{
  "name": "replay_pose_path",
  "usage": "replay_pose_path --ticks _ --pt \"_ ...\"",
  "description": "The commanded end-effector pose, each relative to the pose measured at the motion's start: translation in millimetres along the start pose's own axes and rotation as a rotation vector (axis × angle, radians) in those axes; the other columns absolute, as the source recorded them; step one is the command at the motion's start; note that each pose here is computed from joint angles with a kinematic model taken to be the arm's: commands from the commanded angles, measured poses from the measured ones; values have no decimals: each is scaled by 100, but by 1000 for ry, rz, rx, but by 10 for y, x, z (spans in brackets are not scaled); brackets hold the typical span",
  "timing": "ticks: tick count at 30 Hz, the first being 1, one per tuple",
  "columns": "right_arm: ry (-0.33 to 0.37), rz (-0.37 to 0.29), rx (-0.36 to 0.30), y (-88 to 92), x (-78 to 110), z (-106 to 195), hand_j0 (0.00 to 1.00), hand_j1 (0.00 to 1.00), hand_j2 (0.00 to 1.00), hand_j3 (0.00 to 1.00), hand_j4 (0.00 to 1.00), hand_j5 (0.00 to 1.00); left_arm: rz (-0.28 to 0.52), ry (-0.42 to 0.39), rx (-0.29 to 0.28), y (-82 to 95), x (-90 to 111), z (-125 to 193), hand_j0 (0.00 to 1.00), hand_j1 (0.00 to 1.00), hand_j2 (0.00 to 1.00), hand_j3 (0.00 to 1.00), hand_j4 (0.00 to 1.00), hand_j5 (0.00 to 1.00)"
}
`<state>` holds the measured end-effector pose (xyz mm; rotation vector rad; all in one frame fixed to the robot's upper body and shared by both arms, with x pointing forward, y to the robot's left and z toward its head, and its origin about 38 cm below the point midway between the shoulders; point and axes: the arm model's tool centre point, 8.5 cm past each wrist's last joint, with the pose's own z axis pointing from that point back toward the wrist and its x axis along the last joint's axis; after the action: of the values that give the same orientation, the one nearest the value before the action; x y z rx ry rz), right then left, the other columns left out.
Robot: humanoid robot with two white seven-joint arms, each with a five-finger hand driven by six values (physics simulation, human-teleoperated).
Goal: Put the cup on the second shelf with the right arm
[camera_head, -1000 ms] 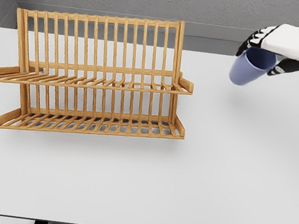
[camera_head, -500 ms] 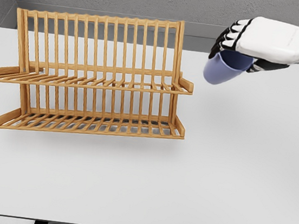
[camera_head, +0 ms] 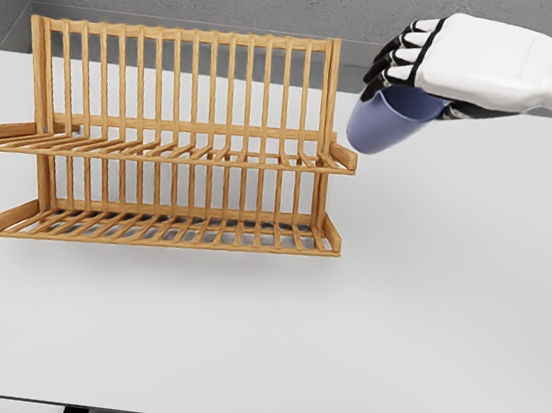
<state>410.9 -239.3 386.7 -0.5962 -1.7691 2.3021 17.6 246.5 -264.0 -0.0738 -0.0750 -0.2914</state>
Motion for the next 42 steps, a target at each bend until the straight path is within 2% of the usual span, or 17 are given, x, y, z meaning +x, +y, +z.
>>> replay_pose_path --ticks 1,5,6,11,17,20,23,32,35,36,42 --pt "-3 -1 -5 -12 11 -7 70 70 70 70 70 70 0 0 0 0 0 0 100 100 100 100 100 100" --pt "-30 21 -22 -90 92 -62 70 70 70 70 70 70 0 0 0 0 0 0 100 100 100 100 100 100" --pt "-38 28 -28 -116 117 -85 65 65 65 65 65 65 0 0 0 0 0 0 100 100 100 100 100 100" --pt "-58 54 -58 -250 153 -149 65 65 65 65 65 65 0 0 0 0 0 0 100 100 100 100 100 100" --pt "-96 63 -84 -308 212 -268 67 67 67 67 67 67 0 0 0 0 0 0 100 100 100 100 100 100" --pt "-119 56 -94 -303 255 -351 67 67 67 67 67 67 0 0 0 0 0 0 100 100 100 100 100 100" --pt "-153 36 -61 -182 322 -464 67 67 67 67 67 67 0 0 0 0 0 0 100 100 100 100 100 100" --pt "-148 23 -38 -91 318 -445 68 68 68 68 68 68 0 0 0 0 0 0 100 100 100 100 100 100" --pt "-147 24 -37 -90 316 -440 70 70 70 70 70 70 0 0 0 0 0 0 100 100 100 100 100 100" --pt "-147 22 -37 -84 317 -441 77 77 77 77 77 77 0 0 0 0 0 0 100 100 100 100 100 100" --pt "-143 10 -15 -10 311 -412 79 79 79 79 79 79 0 0 0 0 0 0 100 100 100 100 100 100"
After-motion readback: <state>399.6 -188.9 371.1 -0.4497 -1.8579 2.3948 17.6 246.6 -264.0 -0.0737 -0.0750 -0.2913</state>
